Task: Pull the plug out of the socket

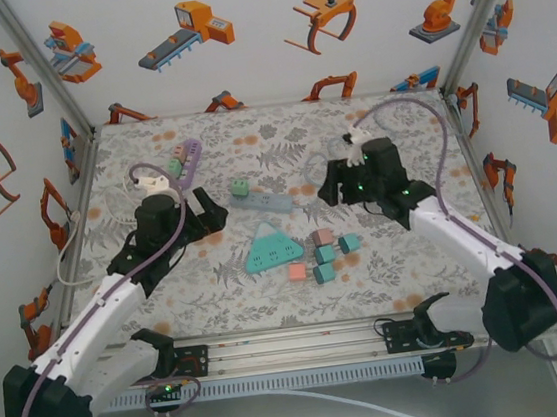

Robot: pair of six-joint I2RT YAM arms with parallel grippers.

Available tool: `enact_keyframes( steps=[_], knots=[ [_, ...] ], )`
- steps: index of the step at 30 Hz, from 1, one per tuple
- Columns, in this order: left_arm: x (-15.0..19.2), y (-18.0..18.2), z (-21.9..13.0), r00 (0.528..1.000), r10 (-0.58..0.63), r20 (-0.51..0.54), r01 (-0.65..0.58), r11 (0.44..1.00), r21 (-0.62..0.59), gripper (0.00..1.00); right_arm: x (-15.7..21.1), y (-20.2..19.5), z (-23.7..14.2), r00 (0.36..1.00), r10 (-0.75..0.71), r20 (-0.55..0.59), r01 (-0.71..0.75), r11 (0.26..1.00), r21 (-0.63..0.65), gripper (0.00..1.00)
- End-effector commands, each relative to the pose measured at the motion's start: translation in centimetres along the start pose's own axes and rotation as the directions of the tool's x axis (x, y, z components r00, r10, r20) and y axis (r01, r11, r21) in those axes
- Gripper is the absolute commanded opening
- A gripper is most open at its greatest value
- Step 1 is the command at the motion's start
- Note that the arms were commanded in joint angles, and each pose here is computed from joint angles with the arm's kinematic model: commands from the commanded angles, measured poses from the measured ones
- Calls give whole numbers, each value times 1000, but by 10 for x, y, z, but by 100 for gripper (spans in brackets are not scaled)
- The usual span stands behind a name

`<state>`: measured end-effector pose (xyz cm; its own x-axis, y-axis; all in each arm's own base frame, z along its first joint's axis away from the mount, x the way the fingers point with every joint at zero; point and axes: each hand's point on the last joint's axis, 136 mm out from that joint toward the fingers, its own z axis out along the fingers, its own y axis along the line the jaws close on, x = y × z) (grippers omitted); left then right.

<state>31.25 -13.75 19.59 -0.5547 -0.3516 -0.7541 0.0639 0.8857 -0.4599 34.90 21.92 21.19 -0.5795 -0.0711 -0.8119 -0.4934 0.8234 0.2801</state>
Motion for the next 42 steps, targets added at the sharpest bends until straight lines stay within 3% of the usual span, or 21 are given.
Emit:
enact_keyframes(
  steps=[1,5,12,26,33,36,38,42],
  knots=[
    [-18,4,11,989,-138,60,138,990,5,98,-39,41,23,941,-331,72,335,940,-70,60],
    [-21,10,30,985,-166,37,167,986,-27,99,-51,85,62,862,-505,48,502,833,-232,60],
    [-13,34,55,977,-214,20,215,972,-92,100,-44,116,129,810,-585,-44,534,766,-357,61],
    [9,53,103,967,-243,-73,232,964,-129,98,4,121,220,793,-581,-182,448,759,-473,62],
    [18,49,129,959,-250,-132,236,966,-109,97,24,126,234,773,-609,-180,454,728,-514,48],
    [25,52,138,955,-250,-158,233,965,-122,93,27,132,231,768,-618,-165,454,709,-540,35],
    [29,52,145,952,-251,-177,232,965,-119,88,26,135,230,766,-624,-154,460,699,-547,24],
    [39,56,153,940,-262,-217,234,961,-147,76,32,147,223,756,-644,-119,469,659,-589,18]
  ],
)
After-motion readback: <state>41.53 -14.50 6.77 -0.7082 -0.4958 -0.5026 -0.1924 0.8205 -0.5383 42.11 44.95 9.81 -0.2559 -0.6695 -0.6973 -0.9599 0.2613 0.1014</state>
